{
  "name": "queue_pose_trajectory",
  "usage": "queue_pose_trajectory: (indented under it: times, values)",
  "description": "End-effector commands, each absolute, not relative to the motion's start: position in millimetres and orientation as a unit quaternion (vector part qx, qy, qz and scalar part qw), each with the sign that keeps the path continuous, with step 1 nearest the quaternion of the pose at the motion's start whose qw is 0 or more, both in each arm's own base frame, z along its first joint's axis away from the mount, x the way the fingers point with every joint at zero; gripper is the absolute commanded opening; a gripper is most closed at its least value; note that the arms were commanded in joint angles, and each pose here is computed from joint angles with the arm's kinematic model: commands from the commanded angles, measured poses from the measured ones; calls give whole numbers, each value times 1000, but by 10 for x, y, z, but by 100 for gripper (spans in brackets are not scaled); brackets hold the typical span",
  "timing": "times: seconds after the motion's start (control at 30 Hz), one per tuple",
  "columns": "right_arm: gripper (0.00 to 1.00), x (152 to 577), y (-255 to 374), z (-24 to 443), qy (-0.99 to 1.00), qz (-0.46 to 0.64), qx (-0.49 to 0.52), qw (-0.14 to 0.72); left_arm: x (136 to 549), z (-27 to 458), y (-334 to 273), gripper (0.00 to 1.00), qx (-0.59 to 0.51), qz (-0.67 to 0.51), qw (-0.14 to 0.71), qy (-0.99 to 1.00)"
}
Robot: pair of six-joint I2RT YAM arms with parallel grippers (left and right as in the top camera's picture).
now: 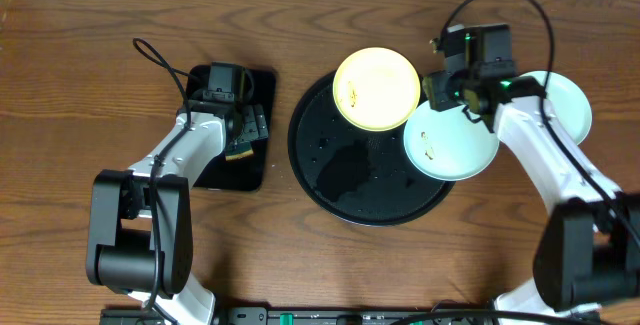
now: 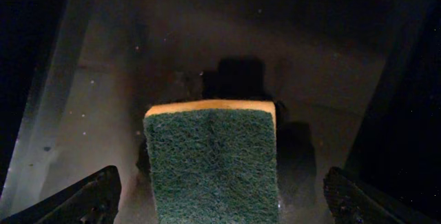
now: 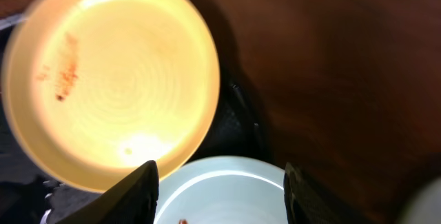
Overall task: Clean dirty plates on tray and stack at the side
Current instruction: 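Move the right gripper to the remaining pale green plate rim and grip it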
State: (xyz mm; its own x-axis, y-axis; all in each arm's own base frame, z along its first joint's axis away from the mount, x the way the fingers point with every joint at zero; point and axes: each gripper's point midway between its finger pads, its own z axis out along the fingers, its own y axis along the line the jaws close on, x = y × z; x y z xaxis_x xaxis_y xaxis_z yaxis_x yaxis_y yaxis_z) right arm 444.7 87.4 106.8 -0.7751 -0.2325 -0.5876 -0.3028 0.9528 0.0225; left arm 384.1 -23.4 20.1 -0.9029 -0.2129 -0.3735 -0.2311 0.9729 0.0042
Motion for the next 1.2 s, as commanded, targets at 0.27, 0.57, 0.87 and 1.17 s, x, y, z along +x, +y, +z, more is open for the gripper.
queue_pose_trajectory:
  times: [0.27,0.57,0.87,1.17]
  values:
    - [44,4349,830,1151,946,53,-132,291,3861,194,-199,94,-116,31,189,975]
    - [53,3621,-175,1317,979,-20,21,201,3861,194,-199,94,-116,31,189,975]
    - [52,3452,-181,484,995,27,40,93,3861,194,-199,94,-116,31,189,975]
    - [3,3499,-160,481,995,29,38,92,3861,194,-199,94,-116,31,189,975]
